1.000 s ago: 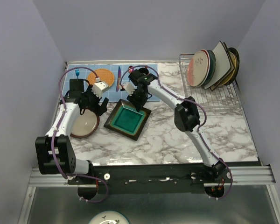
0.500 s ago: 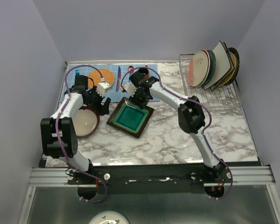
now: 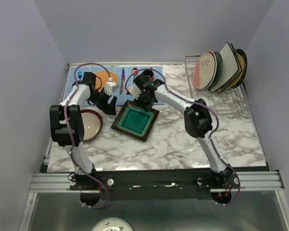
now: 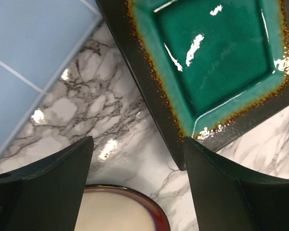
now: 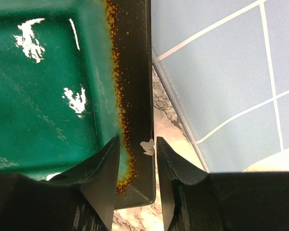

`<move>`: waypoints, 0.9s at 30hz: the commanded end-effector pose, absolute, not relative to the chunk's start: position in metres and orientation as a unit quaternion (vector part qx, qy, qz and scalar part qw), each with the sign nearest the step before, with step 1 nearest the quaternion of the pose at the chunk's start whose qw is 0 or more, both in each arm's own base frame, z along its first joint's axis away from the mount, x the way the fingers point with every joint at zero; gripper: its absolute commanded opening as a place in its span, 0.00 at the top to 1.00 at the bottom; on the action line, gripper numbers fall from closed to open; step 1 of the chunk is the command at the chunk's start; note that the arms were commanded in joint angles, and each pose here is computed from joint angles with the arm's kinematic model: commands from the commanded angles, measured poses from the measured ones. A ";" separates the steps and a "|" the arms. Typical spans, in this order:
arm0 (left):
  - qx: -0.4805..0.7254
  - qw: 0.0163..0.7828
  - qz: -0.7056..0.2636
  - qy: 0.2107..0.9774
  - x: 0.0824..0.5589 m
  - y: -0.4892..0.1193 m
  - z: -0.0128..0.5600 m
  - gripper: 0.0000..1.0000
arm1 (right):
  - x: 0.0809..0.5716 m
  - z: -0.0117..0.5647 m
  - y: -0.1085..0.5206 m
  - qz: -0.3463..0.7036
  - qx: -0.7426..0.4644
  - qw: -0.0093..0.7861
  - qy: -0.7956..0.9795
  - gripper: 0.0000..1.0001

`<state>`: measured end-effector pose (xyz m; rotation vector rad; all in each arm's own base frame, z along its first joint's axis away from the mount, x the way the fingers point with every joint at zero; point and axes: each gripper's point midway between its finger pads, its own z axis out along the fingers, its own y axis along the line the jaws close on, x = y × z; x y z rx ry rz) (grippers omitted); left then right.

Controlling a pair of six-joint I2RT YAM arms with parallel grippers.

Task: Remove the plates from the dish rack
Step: Place the plate at the center of the board.

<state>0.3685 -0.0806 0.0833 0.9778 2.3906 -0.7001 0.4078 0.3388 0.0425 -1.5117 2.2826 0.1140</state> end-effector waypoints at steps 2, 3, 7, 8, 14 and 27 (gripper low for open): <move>0.334 0.185 -0.298 0.875 0.350 -0.091 0.081 0.18 | 0.419 0.054 0.333 0.027 -0.529 0.226 0.817 0.56; 0.330 0.175 -0.306 0.876 0.345 -0.092 0.081 0.20 | 0.419 0.056 0.334 0.029 -0.528 0.230 0.817 0.56; 0.319 0.158 -0.321 0.878 0.343 -0.096 0.078 0.22 | 0.419 0.059 0.334 0.030 -0.524 0.236 0.818 0.56; 0.317 0.158 -0.321 0.878 0.344 -0.096 0.078 0.23 | 0.420 0.060 0.335 0.031 -0.522 0.239 0.818 0.56; 0.294 0.138 -0.333 0.885 0.346 -0.099 0.069 0.24 | 0.421 0.071 0.335 0.034 -0.516 0.253 0.818 0.56; 0.291 0.113 -0.323 0.894 0.339 -0.111 0.055 0.32 | 0.414 0.099 0.344 0.067 -0.512 0.271 0.813 0.57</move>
